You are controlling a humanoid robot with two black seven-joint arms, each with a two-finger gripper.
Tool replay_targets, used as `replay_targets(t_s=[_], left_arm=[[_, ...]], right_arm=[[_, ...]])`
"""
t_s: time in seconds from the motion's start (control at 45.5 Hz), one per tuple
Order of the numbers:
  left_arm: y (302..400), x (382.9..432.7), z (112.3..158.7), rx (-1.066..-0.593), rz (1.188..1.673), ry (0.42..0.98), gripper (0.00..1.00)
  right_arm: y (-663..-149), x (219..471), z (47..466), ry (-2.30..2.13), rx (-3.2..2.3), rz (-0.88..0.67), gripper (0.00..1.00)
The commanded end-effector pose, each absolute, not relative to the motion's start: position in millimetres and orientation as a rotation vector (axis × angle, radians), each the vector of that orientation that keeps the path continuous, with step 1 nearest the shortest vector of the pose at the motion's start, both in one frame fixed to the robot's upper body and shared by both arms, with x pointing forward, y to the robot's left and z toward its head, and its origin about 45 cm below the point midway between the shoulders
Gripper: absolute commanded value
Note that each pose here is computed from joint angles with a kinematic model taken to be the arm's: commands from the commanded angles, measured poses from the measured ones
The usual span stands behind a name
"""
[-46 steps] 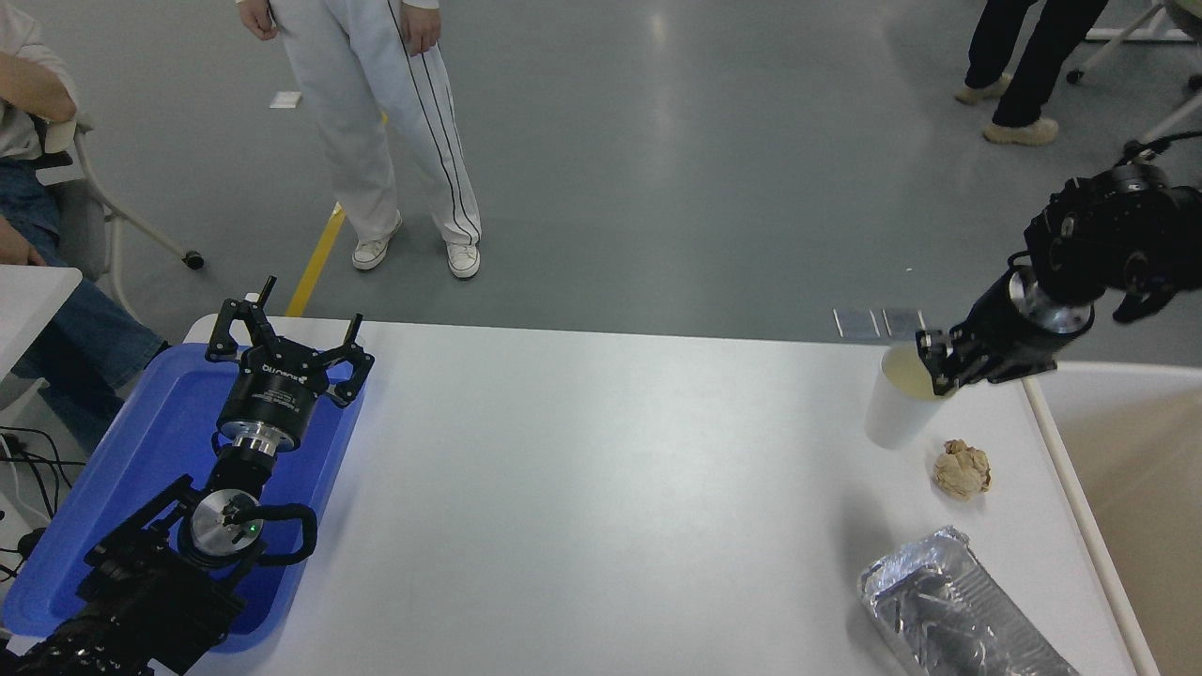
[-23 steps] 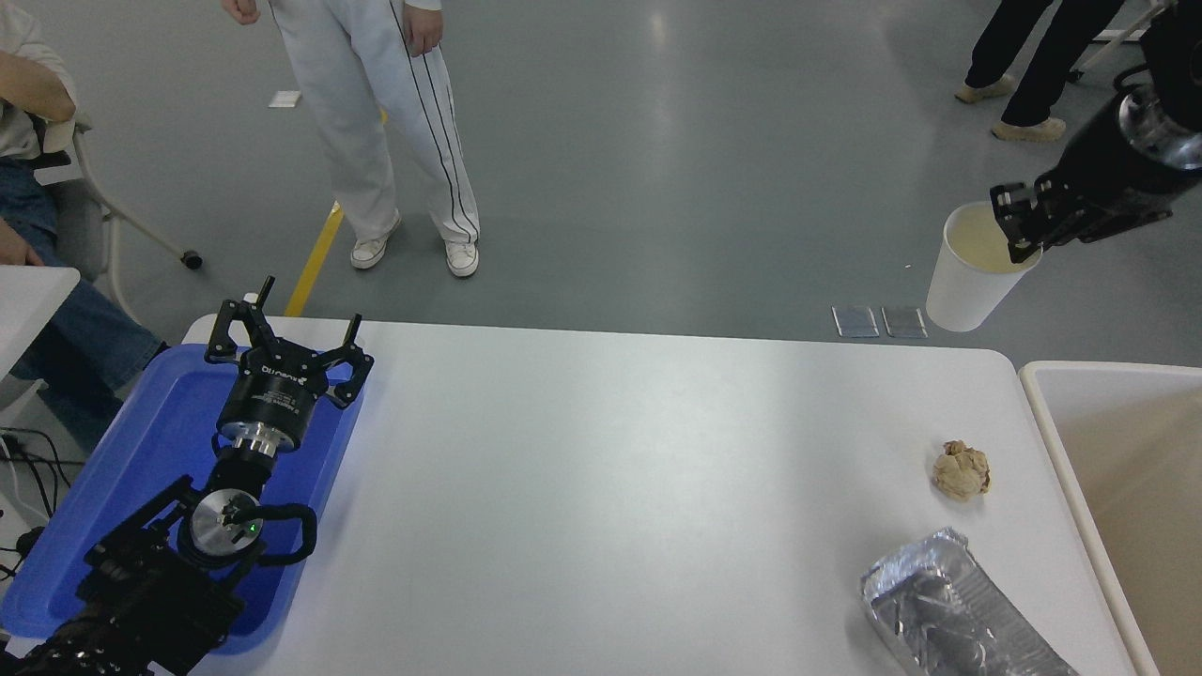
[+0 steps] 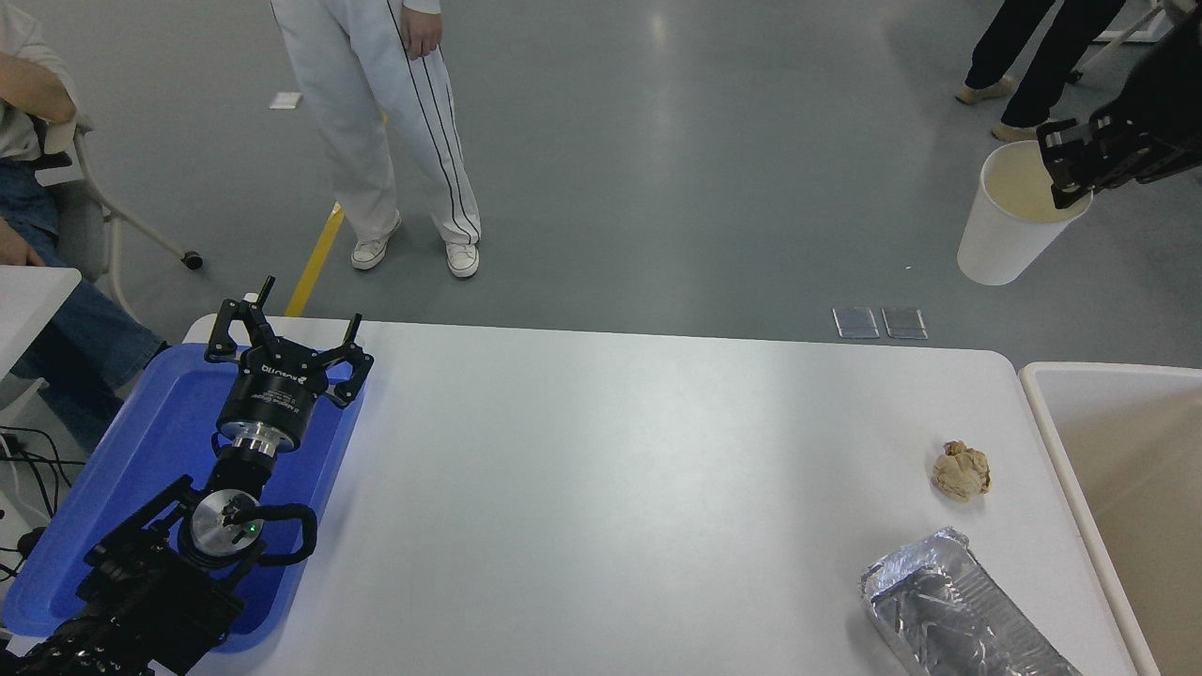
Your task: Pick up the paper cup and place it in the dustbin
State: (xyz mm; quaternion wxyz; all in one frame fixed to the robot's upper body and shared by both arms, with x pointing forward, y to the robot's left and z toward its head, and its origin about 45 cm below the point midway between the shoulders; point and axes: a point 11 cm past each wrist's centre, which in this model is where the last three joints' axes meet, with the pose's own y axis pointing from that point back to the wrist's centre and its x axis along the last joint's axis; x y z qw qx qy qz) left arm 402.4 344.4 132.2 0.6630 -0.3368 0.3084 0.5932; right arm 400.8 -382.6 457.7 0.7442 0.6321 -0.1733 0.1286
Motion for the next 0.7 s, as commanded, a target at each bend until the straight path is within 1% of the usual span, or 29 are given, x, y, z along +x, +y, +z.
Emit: replay_targets(t_s=[0.0, 0.154, 0.374, 0.593, 0.681], left_arm=[[344.4, 402.4, 132.3, -0.761, 1.34, 0.697, 1.0], [344.4, 402.4, 132.3, -0.761, 1.34, 0.697, 1.0], [344.4, 402.4, 132.3, -0.761, 1.34, 0.697, 1.0], [344.4, 402.4, 132.3, -0.761, 1.34, 0.697, 1.0], [344.4, 402.4, 132.3, -0.761, 1.34, 0.697, 1.0]], right_arm=[[-487, 373, 424, -0.515, 1.339, 0.086, 0.0], [-549, 347, 409, -0.573, 1.262, -0.004, 0.0], [-604, 303, 383, -0.647, 1.23, -0.136, 0.0], [-650, 276, 353, -0.722, 1.169, -0.217, 0.0], [-666, 275, 343, -0.775, 1.145, -0.217, 0.0]])
